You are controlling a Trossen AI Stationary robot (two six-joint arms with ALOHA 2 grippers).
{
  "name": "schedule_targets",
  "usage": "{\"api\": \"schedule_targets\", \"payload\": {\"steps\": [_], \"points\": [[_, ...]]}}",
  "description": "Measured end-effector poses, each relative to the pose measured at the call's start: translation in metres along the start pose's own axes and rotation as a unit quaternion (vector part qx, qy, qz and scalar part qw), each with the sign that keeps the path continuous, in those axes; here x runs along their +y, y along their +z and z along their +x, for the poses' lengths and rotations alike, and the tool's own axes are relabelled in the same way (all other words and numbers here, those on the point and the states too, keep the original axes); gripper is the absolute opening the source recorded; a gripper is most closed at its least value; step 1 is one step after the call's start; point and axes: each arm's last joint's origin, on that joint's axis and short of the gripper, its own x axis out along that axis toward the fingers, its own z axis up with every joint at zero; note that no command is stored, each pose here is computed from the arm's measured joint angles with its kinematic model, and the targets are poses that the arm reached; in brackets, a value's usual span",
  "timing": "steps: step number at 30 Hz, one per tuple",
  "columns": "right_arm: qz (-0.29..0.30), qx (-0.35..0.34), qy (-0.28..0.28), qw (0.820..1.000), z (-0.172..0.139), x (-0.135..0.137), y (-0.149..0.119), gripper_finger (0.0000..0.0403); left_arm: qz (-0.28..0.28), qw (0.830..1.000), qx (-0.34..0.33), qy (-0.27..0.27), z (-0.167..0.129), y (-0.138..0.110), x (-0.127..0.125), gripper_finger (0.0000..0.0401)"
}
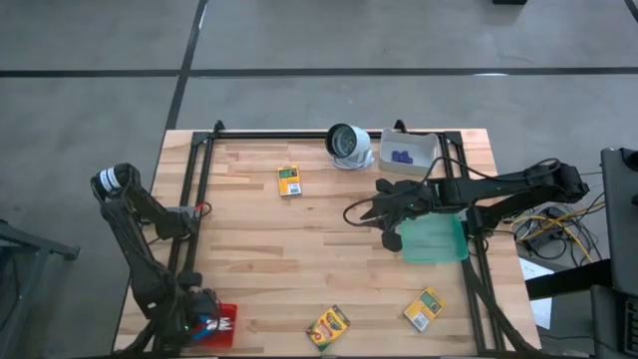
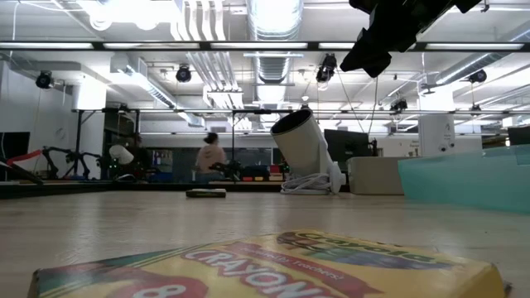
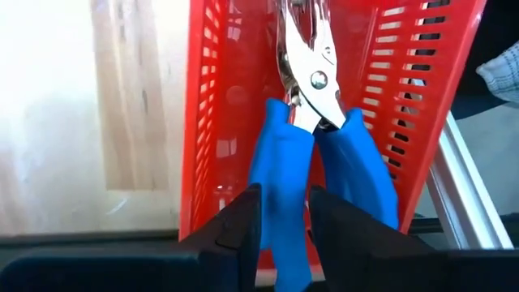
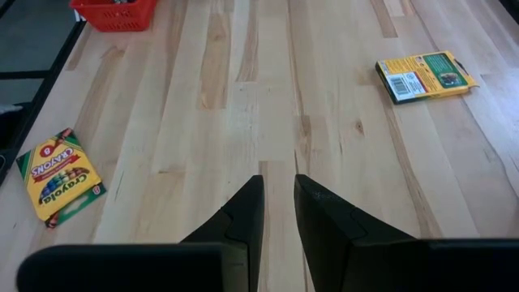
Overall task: Pick & Place School Supplies
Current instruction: Put the blue puncher into the red bin, then put the crayon box into the green bin
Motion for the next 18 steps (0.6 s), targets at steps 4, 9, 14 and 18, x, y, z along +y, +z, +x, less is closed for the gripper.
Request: {"api": "schedule_targets", "payload": {"steps": [4,9,14,18], "points": [[0.0,0.0,0.0,1.0,0.0,0.0,0.0,0.0068,-0.009,1.0,0.003,0.02,-0.016,0.004,-0.003,0.0108],[0.0,0.0,0.0,1.0,0.0,0.0,0.0,0.0068,-0.039,0.998,-0.034,0.045,-0.047,0.016,-0.009,0.0108],[0.0,0.0,0.0,1.0,0.0,0.0,0.0,0.0068,-0.102,0.978,-0.169,0.069,-0.082,0.035,-0.013,0.0108],[0.0,0.0,0.0,1.0,0.0,0.0,0.0,0.0068,-0.121,0.927,-0.345,0.087,-0.107,0.052,-0.015,0.0108]]}}
